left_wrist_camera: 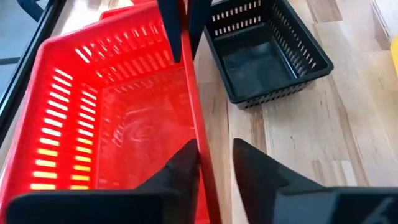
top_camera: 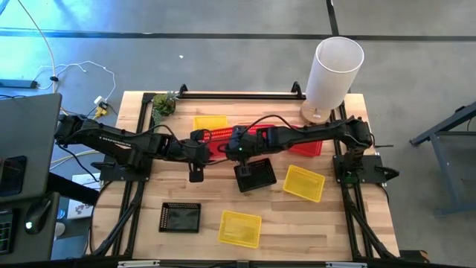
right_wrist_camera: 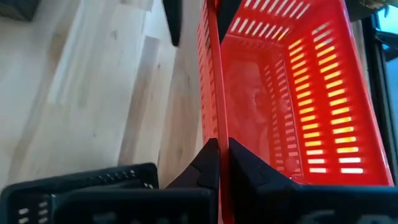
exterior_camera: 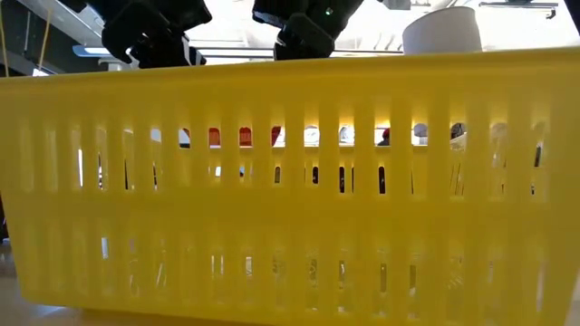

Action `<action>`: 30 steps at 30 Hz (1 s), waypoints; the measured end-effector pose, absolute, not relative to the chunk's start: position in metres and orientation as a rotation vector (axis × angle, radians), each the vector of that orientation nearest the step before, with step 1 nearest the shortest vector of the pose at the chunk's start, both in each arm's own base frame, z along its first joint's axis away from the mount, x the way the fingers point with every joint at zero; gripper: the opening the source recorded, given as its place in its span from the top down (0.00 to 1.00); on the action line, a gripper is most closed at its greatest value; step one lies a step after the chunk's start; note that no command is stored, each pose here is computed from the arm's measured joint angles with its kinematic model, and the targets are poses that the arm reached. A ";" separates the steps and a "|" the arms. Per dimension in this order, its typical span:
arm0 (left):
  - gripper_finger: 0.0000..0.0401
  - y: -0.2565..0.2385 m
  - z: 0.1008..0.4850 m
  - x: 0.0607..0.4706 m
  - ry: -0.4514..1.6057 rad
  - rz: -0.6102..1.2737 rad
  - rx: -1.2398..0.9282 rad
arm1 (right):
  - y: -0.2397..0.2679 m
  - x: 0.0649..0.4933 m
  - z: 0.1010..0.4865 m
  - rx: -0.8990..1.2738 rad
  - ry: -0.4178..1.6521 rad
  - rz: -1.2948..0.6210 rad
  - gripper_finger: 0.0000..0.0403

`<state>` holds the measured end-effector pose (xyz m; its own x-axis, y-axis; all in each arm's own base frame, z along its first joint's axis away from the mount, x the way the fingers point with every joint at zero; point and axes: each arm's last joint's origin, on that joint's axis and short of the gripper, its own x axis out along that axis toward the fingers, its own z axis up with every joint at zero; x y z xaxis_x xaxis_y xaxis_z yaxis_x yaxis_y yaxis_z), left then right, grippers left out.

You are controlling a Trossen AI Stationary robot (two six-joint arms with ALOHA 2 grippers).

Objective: Stack baskets by color
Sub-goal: Stack the left red bin on the middle red bin

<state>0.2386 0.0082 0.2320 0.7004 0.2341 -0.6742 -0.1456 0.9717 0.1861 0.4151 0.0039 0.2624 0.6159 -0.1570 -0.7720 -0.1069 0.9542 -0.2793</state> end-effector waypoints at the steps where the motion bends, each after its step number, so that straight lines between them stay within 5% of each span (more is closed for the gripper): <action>1: 0.75 0.008 0.232 0.239 0.763 0.214 0.122 | 0.005 0.415 0.262 -0.321 0.917 -0.038 1.00; 10: 0.63 0.009 0.235 0.241 0.727 0.246 0.138 | 0.007 0.398 0.273 -0.332 0.992 -0.121 1.00; 30: 0.67 0.010 0.254 0.244 0.728 0.265 0.181 | -0.003 0.352 0.276 -0.398 1.322 -0.426 1.00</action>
<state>0.2438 0.0100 0.2543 0.7153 0.3004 -0.6309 -0.1757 0.9512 0.2537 0.3525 -0.0027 0.2759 0.1920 -0.5129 -0.8367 0.0728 0.8576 -0.5091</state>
